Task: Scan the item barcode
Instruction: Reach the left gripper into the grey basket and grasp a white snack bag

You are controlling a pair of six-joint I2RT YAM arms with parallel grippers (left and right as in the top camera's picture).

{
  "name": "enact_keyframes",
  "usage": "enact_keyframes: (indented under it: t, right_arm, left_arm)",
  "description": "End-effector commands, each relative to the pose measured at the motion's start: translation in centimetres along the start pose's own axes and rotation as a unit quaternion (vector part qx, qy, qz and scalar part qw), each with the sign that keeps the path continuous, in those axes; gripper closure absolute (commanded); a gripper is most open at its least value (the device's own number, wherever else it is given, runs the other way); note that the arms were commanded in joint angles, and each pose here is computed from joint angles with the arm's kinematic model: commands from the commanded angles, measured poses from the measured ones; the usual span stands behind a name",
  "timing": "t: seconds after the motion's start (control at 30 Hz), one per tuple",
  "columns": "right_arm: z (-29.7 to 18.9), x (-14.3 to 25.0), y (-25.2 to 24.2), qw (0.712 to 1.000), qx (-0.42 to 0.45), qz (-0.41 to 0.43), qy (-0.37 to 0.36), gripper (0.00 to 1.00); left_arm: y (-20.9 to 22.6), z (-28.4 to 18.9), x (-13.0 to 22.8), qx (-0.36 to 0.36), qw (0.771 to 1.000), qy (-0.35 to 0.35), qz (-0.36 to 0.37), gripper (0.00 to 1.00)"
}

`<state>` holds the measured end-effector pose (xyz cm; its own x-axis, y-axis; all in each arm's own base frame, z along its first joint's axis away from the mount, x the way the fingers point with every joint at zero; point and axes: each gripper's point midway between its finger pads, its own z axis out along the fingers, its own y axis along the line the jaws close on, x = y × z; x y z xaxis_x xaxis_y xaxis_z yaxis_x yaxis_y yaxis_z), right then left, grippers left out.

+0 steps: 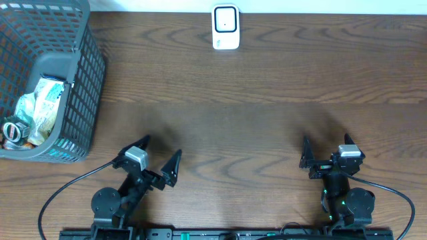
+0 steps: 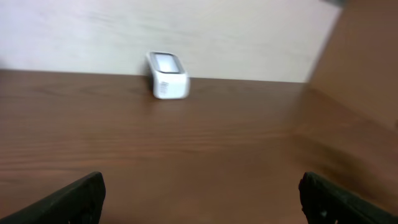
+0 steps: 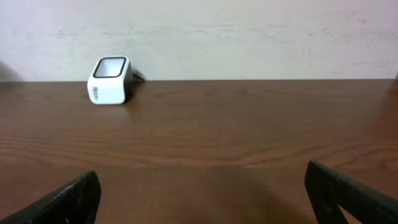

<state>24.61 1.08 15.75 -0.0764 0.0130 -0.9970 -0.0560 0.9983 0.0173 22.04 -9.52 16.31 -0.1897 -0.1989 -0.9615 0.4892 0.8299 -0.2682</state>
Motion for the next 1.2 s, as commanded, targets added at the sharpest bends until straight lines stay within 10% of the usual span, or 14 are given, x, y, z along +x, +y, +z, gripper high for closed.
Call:
enact_keyframes:
  t: [0.0,0.6,0.83,1.17]
  right_arm:
    - [0.0,0.1,-0.5,1.0,0.013,0.0,0.0,0.01]
    - [0.0,0.1,-0.5,1.0,0.013,0.0,0.0,0.01]
    - [0.0,0.1,-0.5,1.0,0.013,0.0,0.0,0.01]
    - [0.0,0.1,-0.5,1.0,0.013,0.0,0.0,0.01]
  left_arm:
    - [-1.9,-0.1,1.6,0.059,0.996,0.033,-0.053,0.02]
    - [-5.8,-1.5,-6.0,0.146,0.984,-0.097,-0.012,0.02]
    - [-8.1,-4.6,-16.4,0.12,0.968,-0.213,0.052,0.02]
    - [-9.9,0.1,-33.4,0.098,0.981,-0.159,0.058,0.02]
